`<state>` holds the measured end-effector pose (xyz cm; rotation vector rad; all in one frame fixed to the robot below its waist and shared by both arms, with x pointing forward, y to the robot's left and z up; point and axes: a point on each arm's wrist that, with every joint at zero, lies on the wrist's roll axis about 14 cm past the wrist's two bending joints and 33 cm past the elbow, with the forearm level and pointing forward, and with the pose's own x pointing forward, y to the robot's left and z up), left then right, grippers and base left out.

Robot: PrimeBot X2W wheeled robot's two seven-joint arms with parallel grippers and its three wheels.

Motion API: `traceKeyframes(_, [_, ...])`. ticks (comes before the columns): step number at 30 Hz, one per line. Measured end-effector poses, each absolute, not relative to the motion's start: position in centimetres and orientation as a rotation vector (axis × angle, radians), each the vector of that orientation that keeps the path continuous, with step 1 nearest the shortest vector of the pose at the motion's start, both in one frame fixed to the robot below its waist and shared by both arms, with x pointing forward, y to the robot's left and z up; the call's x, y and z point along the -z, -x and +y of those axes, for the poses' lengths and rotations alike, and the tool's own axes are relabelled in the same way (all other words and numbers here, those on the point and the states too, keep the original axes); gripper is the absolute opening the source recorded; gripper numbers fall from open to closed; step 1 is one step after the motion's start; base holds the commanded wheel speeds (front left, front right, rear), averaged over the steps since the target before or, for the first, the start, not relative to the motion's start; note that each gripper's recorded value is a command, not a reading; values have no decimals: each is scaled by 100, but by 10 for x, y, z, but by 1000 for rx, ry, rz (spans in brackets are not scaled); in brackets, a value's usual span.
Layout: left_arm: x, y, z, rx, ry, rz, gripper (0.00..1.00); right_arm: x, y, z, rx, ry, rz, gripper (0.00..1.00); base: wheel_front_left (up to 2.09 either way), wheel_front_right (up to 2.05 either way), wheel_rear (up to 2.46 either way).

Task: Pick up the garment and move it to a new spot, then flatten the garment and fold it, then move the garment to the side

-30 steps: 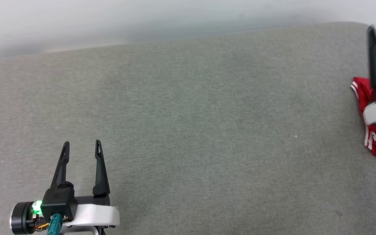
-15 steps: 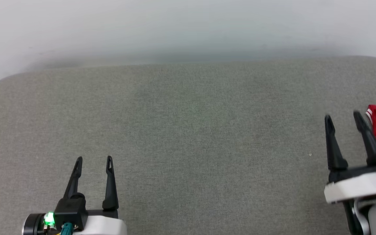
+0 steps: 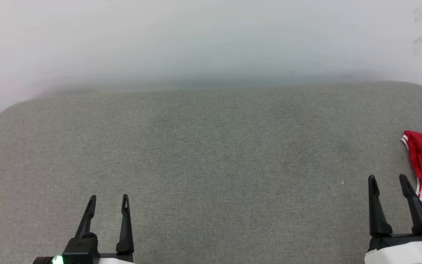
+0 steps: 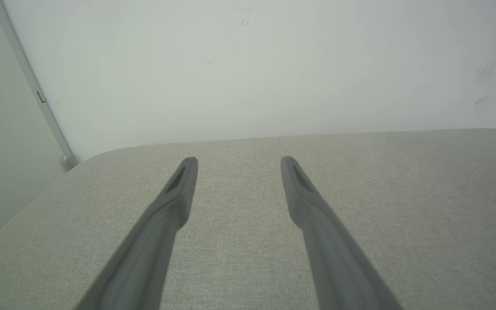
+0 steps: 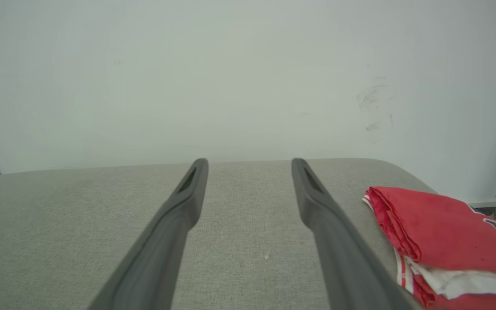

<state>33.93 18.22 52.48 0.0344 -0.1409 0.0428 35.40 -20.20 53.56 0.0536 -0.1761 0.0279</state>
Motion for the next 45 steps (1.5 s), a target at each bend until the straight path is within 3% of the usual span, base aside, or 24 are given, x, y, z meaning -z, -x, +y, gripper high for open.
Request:
traceKeyframes(11, [-524,-336,182,-36,-19,-138,100,-531,-343,-198,-25,-74,-163,100,0,0,0])
traceKeyframes(12, [-524,-336,183,-35,-16,-137,0,-530,-343,-198,-25,-74,-162,0,0,0,0])
traceKeyframes(17, [-506,-332,183,-39,2,-80,0,-515,-342,-198,-20,-95,-113,0,0,0,0])
traceKeyframes(45, [-487,-347,195,-92,538,26,0,-501,-354,-208,52,-597,-42,0,0,0,0])
